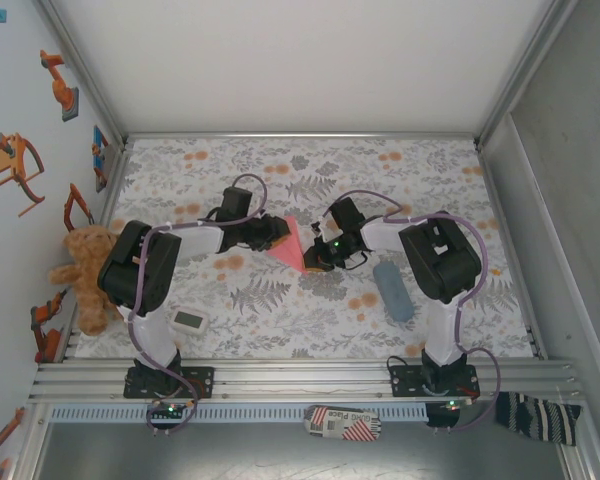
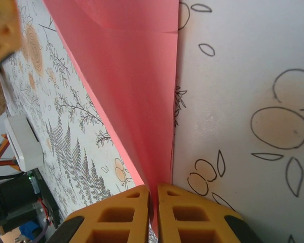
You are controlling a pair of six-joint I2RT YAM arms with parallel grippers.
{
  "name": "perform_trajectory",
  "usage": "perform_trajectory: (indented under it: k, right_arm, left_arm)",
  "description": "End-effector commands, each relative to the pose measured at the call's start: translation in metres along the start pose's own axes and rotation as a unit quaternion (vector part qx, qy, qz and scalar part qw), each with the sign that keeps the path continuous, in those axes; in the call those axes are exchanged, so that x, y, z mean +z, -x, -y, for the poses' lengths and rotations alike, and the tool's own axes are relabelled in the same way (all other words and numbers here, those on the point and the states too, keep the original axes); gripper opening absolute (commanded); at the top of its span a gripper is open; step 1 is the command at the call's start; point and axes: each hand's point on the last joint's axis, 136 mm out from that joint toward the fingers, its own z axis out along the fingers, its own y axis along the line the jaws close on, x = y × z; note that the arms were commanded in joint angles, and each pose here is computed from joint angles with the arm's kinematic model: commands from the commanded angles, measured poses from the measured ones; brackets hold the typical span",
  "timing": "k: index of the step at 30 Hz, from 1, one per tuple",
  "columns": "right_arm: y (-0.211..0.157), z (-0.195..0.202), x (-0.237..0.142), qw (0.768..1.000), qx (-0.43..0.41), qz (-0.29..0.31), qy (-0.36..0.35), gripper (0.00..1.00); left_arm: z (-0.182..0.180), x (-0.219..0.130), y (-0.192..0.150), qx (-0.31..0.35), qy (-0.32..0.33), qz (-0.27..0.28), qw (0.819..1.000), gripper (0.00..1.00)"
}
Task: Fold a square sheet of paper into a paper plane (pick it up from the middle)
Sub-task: Fourth fold the wing at the center of the table.
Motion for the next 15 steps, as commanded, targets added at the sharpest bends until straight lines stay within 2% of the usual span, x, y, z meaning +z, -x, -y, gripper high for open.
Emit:
perform_trajectory:
  k: [1,15]
  right_arm:
    - [-0.01,0.02,0.005,1.0,0.012,-0.012,-0.026,0.12]
    - [-0.011,0.023,0.007,0.999,0.013,-0.013,-0.03,0.12]
  left_arm:
    - [0.01,0.001,-0.008,0.011,-0.011,-0.009,1.0,0.28]
    - [0.007,0.025,-0.006,0.007,-0.008,-0.026,1.0,0.26]
